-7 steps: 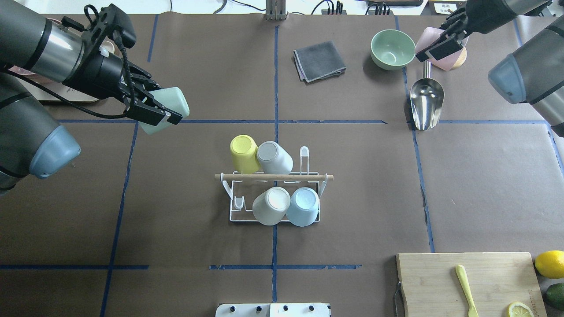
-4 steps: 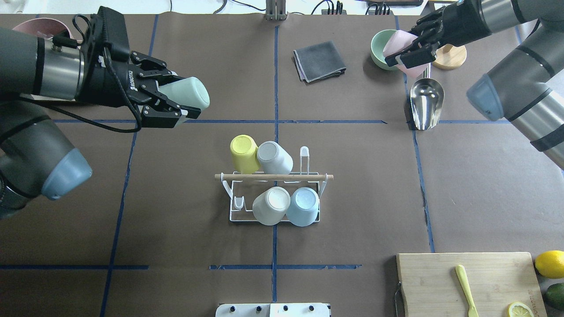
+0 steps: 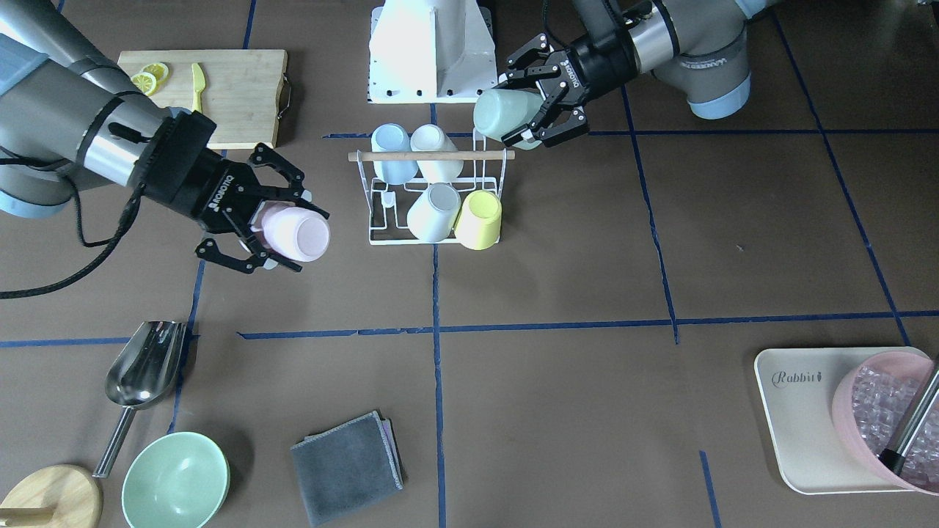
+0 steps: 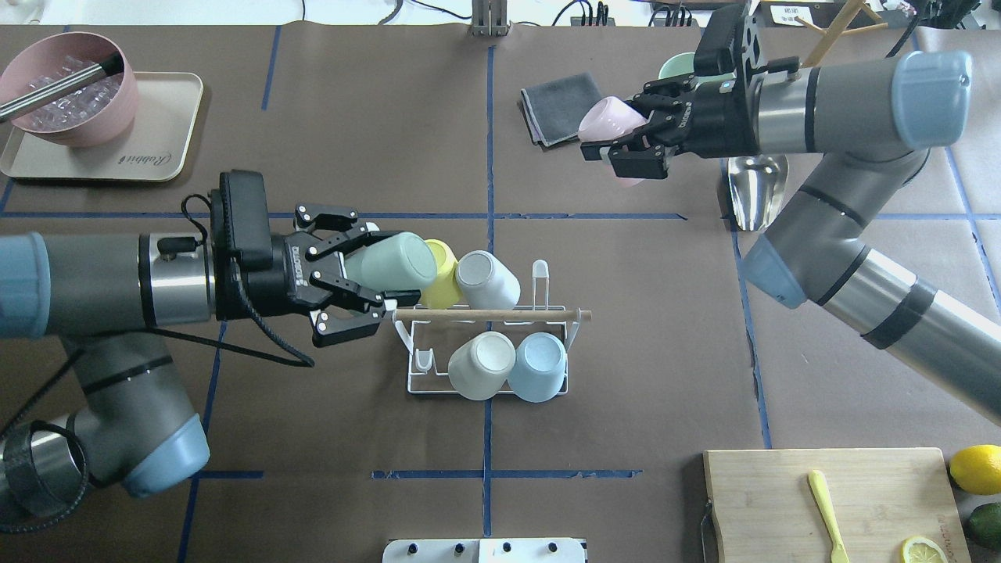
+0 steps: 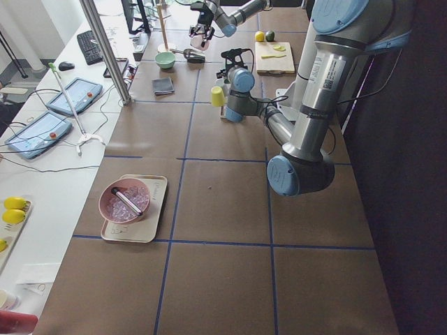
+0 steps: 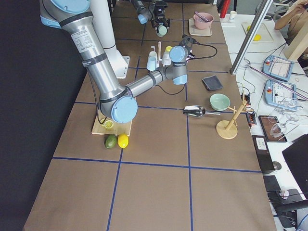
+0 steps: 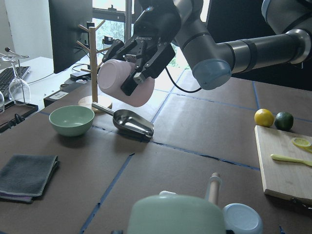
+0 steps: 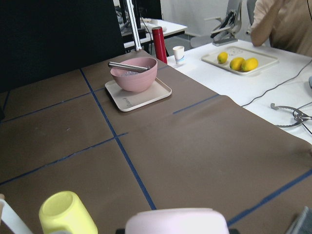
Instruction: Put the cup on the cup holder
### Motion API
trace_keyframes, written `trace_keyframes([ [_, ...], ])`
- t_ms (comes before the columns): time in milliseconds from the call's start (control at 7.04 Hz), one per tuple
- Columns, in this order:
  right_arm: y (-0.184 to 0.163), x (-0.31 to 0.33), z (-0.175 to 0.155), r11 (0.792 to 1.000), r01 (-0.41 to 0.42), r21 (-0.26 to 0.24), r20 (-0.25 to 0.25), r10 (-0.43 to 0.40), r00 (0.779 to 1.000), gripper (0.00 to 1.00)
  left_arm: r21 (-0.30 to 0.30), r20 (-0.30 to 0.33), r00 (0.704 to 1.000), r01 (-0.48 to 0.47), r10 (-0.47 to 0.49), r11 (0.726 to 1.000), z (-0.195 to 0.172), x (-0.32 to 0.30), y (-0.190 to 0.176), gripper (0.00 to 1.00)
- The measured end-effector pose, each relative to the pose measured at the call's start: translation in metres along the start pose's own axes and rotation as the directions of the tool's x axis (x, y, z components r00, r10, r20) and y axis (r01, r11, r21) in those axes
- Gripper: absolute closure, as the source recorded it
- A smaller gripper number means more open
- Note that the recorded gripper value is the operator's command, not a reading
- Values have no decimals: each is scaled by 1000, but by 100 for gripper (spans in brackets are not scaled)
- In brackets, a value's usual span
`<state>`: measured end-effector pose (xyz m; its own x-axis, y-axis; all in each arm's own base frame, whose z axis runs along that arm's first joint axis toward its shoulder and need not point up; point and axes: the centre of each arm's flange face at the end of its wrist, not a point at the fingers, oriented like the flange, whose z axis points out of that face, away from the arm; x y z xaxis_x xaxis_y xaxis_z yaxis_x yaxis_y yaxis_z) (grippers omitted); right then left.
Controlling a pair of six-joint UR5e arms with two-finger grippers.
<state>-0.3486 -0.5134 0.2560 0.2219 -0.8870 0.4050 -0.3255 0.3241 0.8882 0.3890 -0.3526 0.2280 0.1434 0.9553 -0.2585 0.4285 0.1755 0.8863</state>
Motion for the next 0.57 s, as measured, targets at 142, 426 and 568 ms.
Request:
trace_keyframes([
  [142,1,-19,13,996,11,89,-19,-9,1000,100,80,-18,1000,10,-9,997,4,23,13,91],
  [426,1,-53,33,974,48,220,-56,-37,998,100,210,-60,998,19,-6,978,2,38,43,91],
  [568,11,-72,45,965,109,237,-77,-93,993,100,255,-53,999,21,-8,967,2,34,59,90],
])
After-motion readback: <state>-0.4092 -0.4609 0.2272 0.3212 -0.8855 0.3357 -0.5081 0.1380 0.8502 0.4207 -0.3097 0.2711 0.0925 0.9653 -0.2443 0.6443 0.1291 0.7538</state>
